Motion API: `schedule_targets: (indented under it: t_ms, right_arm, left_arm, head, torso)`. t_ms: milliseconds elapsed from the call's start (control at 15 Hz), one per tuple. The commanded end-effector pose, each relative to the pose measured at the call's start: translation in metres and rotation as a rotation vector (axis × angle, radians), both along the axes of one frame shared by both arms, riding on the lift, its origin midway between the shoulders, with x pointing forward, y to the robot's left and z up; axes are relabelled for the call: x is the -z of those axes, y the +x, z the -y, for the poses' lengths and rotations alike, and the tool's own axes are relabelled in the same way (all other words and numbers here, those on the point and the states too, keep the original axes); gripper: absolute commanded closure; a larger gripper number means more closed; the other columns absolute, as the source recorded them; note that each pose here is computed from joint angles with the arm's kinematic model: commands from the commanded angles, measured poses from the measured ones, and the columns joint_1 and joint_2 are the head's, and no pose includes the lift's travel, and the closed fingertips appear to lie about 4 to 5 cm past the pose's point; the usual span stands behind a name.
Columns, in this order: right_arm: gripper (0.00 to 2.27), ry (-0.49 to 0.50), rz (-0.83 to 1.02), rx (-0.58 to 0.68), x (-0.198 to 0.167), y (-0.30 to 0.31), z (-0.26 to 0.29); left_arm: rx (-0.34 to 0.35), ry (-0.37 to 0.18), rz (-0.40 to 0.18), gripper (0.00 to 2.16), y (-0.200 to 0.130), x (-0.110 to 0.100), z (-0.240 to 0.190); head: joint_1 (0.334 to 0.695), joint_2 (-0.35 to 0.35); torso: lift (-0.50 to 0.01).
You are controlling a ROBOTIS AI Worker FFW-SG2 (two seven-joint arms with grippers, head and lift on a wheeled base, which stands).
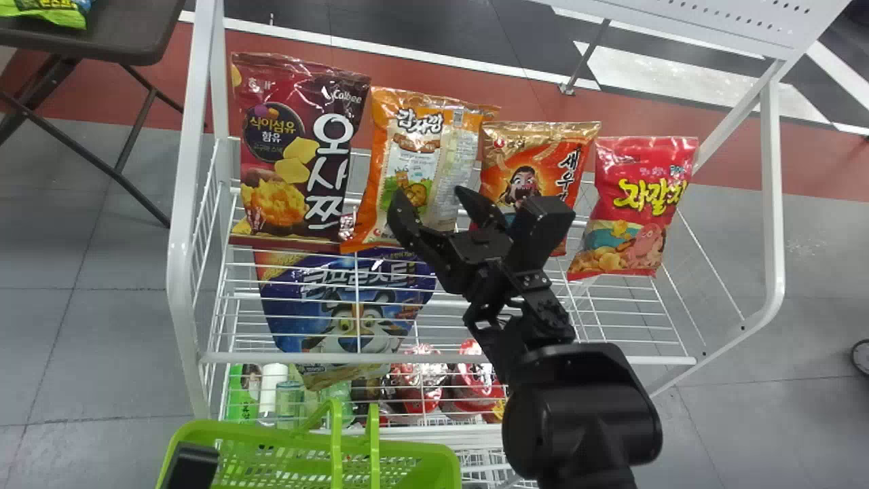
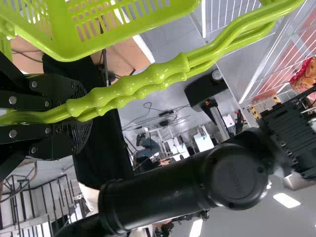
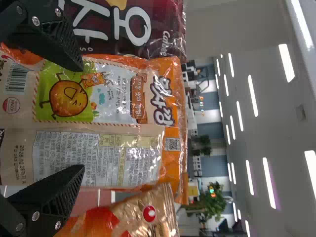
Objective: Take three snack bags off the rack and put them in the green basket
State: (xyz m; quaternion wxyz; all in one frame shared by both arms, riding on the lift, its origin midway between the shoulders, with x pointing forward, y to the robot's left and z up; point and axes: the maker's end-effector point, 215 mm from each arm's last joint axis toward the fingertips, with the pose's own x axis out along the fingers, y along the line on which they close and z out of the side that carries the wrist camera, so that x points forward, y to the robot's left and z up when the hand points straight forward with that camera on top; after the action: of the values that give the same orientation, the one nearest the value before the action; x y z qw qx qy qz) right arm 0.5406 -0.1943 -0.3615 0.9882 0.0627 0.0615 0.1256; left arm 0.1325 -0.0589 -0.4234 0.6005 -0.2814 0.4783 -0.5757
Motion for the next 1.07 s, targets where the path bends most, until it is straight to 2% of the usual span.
schedule_targets:
  t_ms: [0,67,133,200,333,467,667,1000]
  right_arm:
    - [0.32,0.019,-0.022,-0.006,0.007,0.010,-0.002]
    - [0.97,0.021,-0.028,-0.010,0.008,0.011,-0.003]
    - [1.85,0.027,-0.033,-0.009,0.010,0.010,-0.003]
    - [2.07,0.027,-0.044,-0.011,0.012,0.009,-0.003]
    - [2.19,0.021,-0.039,-0.033,0.010,0.005,-0.005]
    - [2.22,0.009,-0.041,-0.043,0.013,-0.003,-0.003]
    - [2.22,0.005,-0.034,-0.052,0.009,-0.010,0.001]
    - [2.22,-0.030,0.013,-0.096,-0.017,-0.031,-0.001]
  left_arm:
    - [-0.001,0.001,-0.006,1.28,0.001,0.003,-0.001]
    - [-0.004,0.002,-0.009,1.28,0.002,0.004,-0.002]
    - [-0.005,0.002,-0.008,1.28,0.003,0.004,-0.002]
    - [-0.006,0.002,-0.007,1.28,0.003,0.004,-0.003]
    - [-0.006,0.001,-0.009,1.28,0.003,0.004,-0.002]
    - [-0.005,0.001,-0.009,1.28,0.002,0.004,0.000]
    - [-0.002,-0.001,-0.009,1.28,0.001,0.004,0.001]
    - [0.004,-0.002,-0.008,1.28,-0.001,0.003,0.004]
  head:
    - [0.695,-0.350]
    - [0.695,-0.350]
    - [0.695,-0.350]
    - [0.695,-0.350]
    - [0.695,-0.350]
    - [0.695,-0.350]
    - [0.695,-0.350]
    - [0.695,-0.350]
  torso:
    - [-0.026]
    - [-0.026]
    - [-0.026]
    - [-0.026]
    - [-0.026]
    - [-0.026]
    - [-0.026]
    - [-0.026]
